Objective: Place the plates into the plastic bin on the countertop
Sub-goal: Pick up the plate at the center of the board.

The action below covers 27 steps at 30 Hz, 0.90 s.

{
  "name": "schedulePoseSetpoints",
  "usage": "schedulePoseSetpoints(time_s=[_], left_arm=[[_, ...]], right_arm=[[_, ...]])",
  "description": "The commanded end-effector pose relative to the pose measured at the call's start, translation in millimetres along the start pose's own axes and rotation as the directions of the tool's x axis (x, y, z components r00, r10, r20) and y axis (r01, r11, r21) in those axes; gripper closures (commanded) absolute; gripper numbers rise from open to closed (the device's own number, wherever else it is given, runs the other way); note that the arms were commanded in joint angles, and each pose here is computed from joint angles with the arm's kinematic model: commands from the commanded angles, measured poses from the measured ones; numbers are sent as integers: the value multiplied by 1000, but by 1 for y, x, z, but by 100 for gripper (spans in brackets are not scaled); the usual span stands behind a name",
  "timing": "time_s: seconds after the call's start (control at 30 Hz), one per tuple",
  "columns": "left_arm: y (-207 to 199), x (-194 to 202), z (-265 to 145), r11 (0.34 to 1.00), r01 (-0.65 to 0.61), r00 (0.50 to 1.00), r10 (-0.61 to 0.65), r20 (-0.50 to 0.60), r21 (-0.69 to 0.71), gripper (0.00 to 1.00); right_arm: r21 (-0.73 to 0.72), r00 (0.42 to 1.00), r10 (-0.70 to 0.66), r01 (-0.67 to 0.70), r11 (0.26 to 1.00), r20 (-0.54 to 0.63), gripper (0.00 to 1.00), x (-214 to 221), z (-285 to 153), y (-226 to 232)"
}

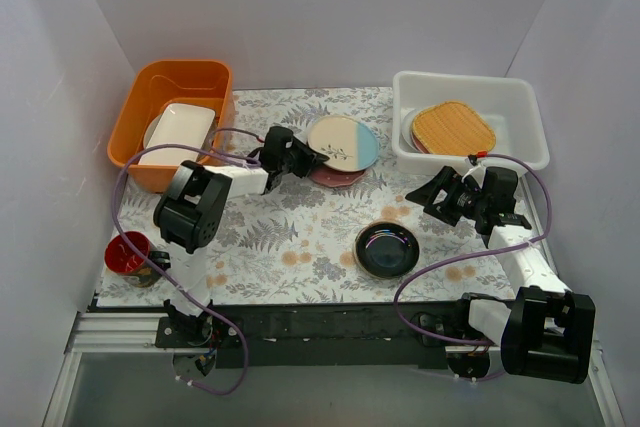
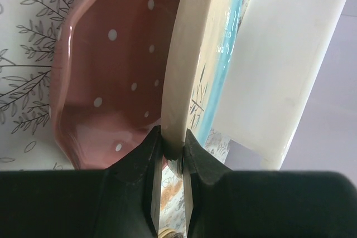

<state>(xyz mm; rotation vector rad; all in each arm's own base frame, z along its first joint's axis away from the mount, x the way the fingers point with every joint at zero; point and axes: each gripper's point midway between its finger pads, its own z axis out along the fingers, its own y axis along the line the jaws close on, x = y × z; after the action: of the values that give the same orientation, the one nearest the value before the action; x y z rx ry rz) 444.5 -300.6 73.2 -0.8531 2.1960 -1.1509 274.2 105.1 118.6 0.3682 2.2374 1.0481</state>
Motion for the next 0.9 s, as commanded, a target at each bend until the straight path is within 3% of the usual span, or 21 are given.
schedulePoseSetpoints(time_s=[0.0,0.23,0.87], left_arm=[[-33,-30,-31,996,-60,996,55,74,64,100],[-72,-44,-55,982,-102,993,91,75,162,100],[-134,-22,-133,909,-173,984,176,26,379,100]], right_arm=[[-54,999,-41,42,998,23,8,-8,-1,14],[-65,999,-33,34,997,22,8,-9,-3,19],[-134,996,-82,85,987,28,7,-13,-14,52]])
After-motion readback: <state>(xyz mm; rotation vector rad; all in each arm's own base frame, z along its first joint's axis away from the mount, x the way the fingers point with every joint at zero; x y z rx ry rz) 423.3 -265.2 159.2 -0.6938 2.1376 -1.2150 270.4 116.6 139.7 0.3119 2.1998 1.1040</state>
